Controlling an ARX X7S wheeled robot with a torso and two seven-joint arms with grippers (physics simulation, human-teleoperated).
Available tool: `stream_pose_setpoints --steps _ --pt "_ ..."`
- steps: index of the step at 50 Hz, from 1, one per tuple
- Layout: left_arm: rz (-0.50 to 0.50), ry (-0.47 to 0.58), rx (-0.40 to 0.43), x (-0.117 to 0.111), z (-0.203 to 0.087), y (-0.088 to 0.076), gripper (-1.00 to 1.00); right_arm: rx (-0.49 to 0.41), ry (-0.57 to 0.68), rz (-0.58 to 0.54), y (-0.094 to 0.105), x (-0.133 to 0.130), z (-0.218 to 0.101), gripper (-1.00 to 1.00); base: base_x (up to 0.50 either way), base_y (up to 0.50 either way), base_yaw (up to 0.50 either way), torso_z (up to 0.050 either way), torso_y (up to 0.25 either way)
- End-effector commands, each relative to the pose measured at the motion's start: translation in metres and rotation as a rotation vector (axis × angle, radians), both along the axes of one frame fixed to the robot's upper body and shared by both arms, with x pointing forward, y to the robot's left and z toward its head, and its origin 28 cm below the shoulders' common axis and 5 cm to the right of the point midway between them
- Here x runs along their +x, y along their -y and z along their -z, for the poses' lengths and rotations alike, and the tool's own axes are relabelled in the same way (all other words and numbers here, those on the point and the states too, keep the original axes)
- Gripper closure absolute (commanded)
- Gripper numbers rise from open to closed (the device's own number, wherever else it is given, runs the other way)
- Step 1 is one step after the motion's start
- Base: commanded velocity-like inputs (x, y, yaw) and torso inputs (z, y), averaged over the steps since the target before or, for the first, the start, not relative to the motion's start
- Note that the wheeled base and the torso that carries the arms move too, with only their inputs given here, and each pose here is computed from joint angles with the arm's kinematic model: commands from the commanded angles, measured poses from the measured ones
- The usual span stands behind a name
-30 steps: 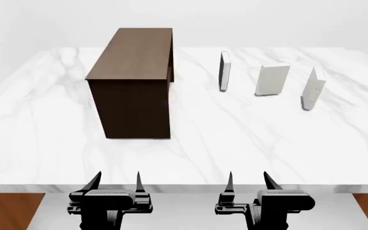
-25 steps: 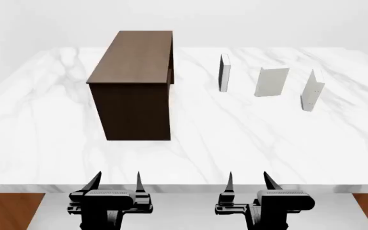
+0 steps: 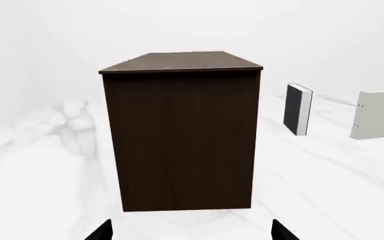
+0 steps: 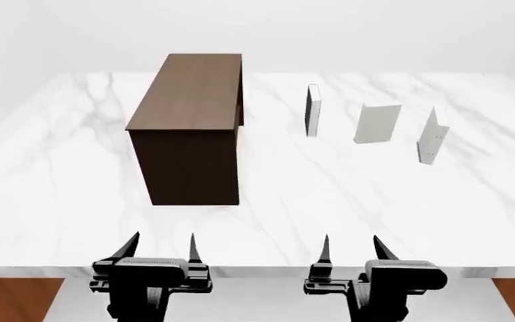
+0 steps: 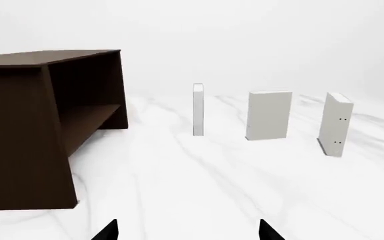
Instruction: Pick up the book on the right and place it under the cabinet shelf.
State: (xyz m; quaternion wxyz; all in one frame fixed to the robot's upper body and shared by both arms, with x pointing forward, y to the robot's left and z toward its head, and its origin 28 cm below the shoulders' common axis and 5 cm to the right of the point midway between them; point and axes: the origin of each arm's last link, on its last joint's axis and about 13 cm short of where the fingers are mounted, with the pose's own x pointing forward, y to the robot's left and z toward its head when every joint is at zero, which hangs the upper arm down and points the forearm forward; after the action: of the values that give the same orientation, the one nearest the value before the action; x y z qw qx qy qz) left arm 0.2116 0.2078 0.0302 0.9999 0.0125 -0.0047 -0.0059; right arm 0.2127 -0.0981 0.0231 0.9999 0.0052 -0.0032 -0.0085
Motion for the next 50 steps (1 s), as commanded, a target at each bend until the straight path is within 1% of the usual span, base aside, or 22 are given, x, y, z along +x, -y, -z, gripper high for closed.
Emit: stream_pose_setpoints --steps 1,8,11,13,18,22,27,32,34,38,43,50 --pt "-0.004 0.036 0.042 0.007 -0.054 -0.011 -1.0 0.018 0.017 0.03 0.007 0.01 -0.039 -1.0 0.0 0.0 0.0 0.05 0.0" --pt "-0.003 0.047 0.079 0.019 -0.111 -0.029 -1.0 0.02 0.069 0.024 0.015 0.026 -0.099 -1.0 0.0 0.0 0.0 0.05 0.0" --pt "0.002 0.041 0.081 0.025 -0.134 -0.036 -1.0 -0.003 0.111 0.029 0.022 0.035 -0.129 -1.0 0.0 0.0 0.0 0.05 0.0" --pt "0.004 0.046 0.083 0.029 -0.15 -0.041 -1.0 -0.027 0.137 0.037 0.027 0.041 -0.148 -1.0 0.0 0.0 0.0 0.05 0.0" --pt "0.003 0.06 0.124 0.038 -0.183 -0.052 -1.0 -0.046 0.174 0.054 0.042 0.054 -0.188 -1.0 0.0 0.0 0.0 0.05 0.0" --pt "0.0 0.066 0.134 0.048 -0.213 -0.061 -1.0 -0.06 0.189 0.085 0.058 0.069 -0.22 -1.0 0.0 0.0 0.0 0.05 0.0" --pt "-0.001 0.07 0.166 0.059 -0.244 -0.069 -1.0 -0.083 0.199 0.115 0.071 0.087 -0.25 -1.0 0.0 0.0 0.0 0.05 0.0" --pt "-0.004 0.077 0.189 0.071 -0.271 -0.074 -1.0 -0.09 0.202 0.139 0.082 0.102 -0.271 -1.0 0.0 0.0 0.0 0.05 0.0" --pt "0.007 0.071 0.176 0.076 -0.281 -0.075 -1.0 -0.084 0.19 0.126 0.084 0.109 -0.276 -1.0 0.0 0.0 0.0 0.05 0.0" --pt "0.013 0.07 0.157 0.084 -0.297 -0.076 -1.0 -0.103 0.168 0.119 0.089 0.123 -0.284 -1.0 0.0 0.0 0.0 0.05 0.0" --pt "0.006 0.057 0.154 0.098 -0.311 -0.076 -1.0 -0.112 0.148 0.115 0.09 0.137 -0.292 -1.0 0.0 0.0 0.0 0.05 0.0" --pt "-0.015 0.048 0.151 0.116 -0.324 -0.075 -1.0 -0.094 0.122 0.12 0.091 0.152 -0.297 -1.0 0.0 0.0 0.0 0.05 0.0"
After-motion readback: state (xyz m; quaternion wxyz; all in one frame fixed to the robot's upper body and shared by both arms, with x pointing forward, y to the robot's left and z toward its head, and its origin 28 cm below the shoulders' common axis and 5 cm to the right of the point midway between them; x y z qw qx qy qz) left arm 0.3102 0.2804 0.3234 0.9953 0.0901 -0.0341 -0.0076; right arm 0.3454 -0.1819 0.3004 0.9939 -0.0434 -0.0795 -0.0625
